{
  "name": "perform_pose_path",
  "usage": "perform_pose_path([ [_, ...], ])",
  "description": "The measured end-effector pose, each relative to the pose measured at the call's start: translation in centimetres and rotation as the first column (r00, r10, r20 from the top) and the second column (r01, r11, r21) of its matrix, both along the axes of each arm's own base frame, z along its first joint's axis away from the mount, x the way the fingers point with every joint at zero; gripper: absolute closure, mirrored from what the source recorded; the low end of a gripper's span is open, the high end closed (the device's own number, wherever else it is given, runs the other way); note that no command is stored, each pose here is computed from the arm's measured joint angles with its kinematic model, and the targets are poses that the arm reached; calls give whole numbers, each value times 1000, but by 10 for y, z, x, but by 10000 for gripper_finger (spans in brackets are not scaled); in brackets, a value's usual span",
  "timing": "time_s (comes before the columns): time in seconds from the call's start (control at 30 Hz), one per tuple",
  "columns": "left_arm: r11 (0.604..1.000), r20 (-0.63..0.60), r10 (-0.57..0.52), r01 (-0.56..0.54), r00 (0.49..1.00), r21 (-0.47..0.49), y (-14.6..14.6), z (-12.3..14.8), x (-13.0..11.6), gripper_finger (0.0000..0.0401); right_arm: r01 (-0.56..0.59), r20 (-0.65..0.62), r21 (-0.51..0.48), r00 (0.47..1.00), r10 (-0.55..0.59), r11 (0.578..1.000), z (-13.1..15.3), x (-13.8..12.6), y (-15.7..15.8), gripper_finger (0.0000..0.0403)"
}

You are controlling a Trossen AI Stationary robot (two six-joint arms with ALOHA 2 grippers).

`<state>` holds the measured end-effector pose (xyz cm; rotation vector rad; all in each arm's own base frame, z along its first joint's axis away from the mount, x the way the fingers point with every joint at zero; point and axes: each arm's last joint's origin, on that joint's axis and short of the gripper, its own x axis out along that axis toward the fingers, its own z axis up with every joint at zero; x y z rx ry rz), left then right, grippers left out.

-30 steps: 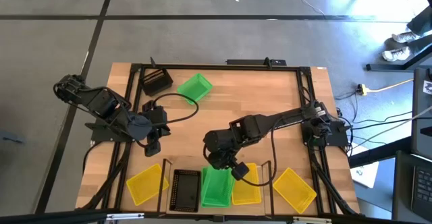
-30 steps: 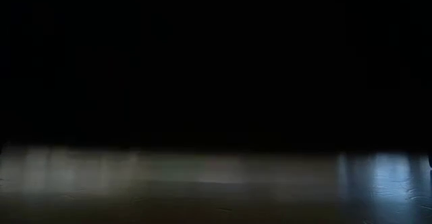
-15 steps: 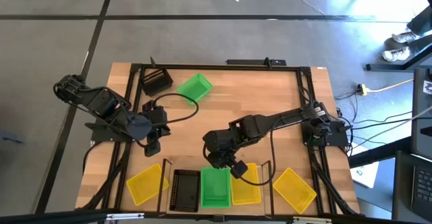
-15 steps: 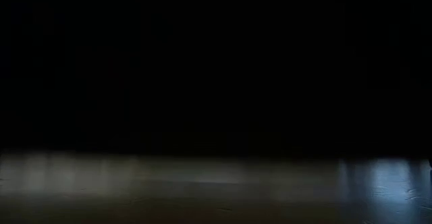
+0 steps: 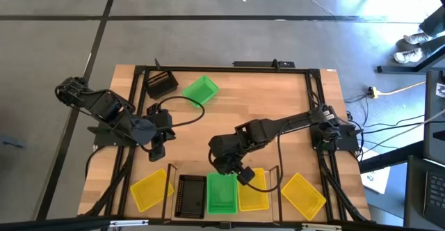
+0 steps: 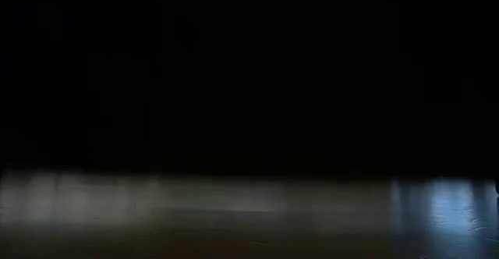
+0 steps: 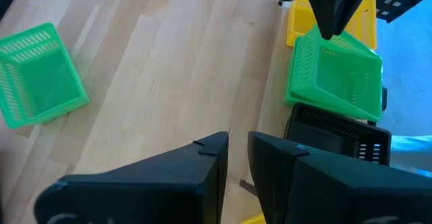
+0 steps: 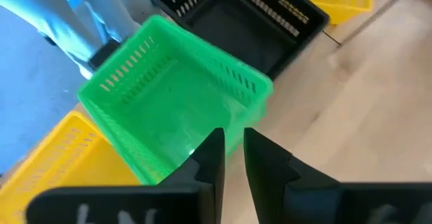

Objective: Stack baskets on shelf by color
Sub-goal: Stack the right green basket on top of the green basket on the shelf, then stack the left yellow basket on top of the yellow basket on the shelf

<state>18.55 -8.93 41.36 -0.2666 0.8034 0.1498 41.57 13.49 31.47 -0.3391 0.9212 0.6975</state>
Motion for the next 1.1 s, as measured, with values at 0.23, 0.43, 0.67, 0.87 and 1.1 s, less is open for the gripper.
perform_pose_path([
  [0.23,1000,-1,-6,6,1000,5,0,0,0,351,-50,-48,31,997,52,998,-24,12,6,347],
  [0.43,1000,-8,-14,14,1000,-2,0,0,0,351,-42,-59,-4,997,41,999,-36,18,6,347],
  [0.67,1000,-10,-15,15,1000,-2,0,0,0,351,-36,-39,-13,999,35,999,-36,20,6,347],
  [0.87,1000,-2,12,-12,1000,-5,0,0,0,351,42,36,-71,999,-39,997,-10,9,0,347],
  [1.1,999,11,43,-43,999,8,1,0,0,351,177,55,-102,984,-172,979,18,-9,-11,347],
])
